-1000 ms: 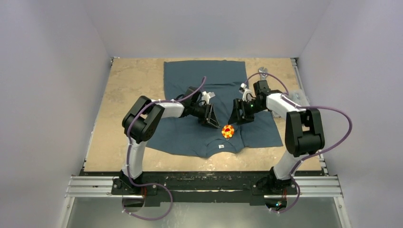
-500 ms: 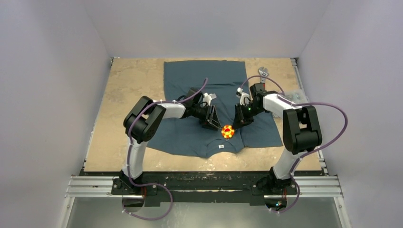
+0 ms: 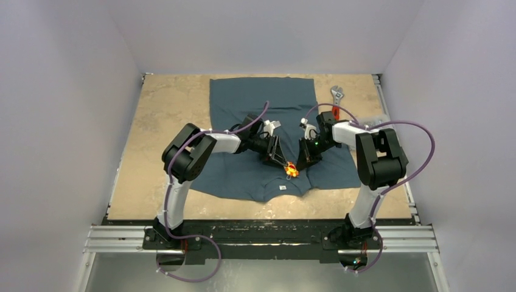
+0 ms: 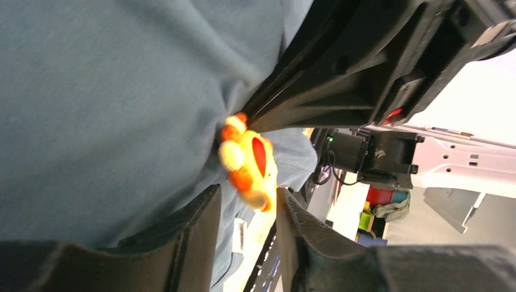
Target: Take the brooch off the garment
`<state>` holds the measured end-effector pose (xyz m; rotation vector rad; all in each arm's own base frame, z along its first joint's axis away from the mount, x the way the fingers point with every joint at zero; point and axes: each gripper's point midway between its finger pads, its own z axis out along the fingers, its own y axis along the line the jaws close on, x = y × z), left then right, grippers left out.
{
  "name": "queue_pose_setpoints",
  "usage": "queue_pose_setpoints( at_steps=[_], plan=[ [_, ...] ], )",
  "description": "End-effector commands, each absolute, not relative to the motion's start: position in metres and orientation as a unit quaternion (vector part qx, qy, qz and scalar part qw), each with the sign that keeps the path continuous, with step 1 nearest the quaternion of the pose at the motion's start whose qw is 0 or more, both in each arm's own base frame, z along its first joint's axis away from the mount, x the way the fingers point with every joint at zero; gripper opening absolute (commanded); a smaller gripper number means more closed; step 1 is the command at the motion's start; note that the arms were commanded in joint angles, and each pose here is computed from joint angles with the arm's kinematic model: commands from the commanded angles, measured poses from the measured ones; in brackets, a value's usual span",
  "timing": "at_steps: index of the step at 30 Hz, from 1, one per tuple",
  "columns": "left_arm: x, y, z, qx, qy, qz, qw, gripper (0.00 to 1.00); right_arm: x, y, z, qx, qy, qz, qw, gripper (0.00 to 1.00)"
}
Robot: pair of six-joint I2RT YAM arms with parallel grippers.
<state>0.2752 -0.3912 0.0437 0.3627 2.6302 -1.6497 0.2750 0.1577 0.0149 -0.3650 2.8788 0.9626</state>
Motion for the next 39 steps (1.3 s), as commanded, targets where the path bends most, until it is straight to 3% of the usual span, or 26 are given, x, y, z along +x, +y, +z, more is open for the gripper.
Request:
queue_pose_setpoints(
  at_steps=[1, 8, 15, 20, 24, 28, 30, 34, 39],
  plan=[
    [0.284, -0.412, 0.09, 0.139, 0.803, -0.577, 0.041, 0.34, 0.281, 0.172, 0.006, -0.141, 0.933, 0.325, 0.06, 0.13],
    [0.281, -0.412, 0.109, 0.142, 0.799, -0.582, 0.05, 0.23, 0.29, 0.209, 0.026, -0.152, 0.914, 0.37, 0.071, 0.2],
    [0.28, -0.407, 0.091, 0.117, 0.822, -0.556, 0.041, 0.2, 0.307, 0.15, 0.03, -0.153, 0.941, 0.289, 0.085, 0.38],
    [0.284, -0.408, 0.086, 0.117, 0.828, -0.547, 0.04, 0.18, 0.3, 0.124, 0.053, -0.143, 0.941, 0.295, 0.088, 0.59],
    [0.286, -0.409, 0.084, 0.115, 0.828, -0.547, 0.039, 0.18, 0.289, 0.129, 0.076, -0.139, 0.933, 0.317, 0.093, 0.63],
    [0.285, -0.412, 0.083, 0.116, 0.827, -0.549, 0.038, 0.19, 0.288, 0.129, 0.078, -0.131, 0.934, 0.317, 0.101, 0.63],
    [0.284, -0.41, 0.083, 0.114, 0.829, -0.545, 0.039, 0.29, 0.287, 0.129, 0.076, -0.13, 0.935, 0.317, 0.095, 0.61],
    [0.283, -0.402, 0.071, 0.103, 0.848, -0.519, 0.033, 0.46, 0.284, 0.131, 0.073, -0.119, 0.935, 0.32, 0.092, 0.39],
    [0.283, -0.399, 0.058, 0.093, 0.857, -0.506, 0.033, 0.5, 0.282, 0.137, 0.053, -0.104, 0.94, 0.316, 0.076, 0.2]
  ],
)
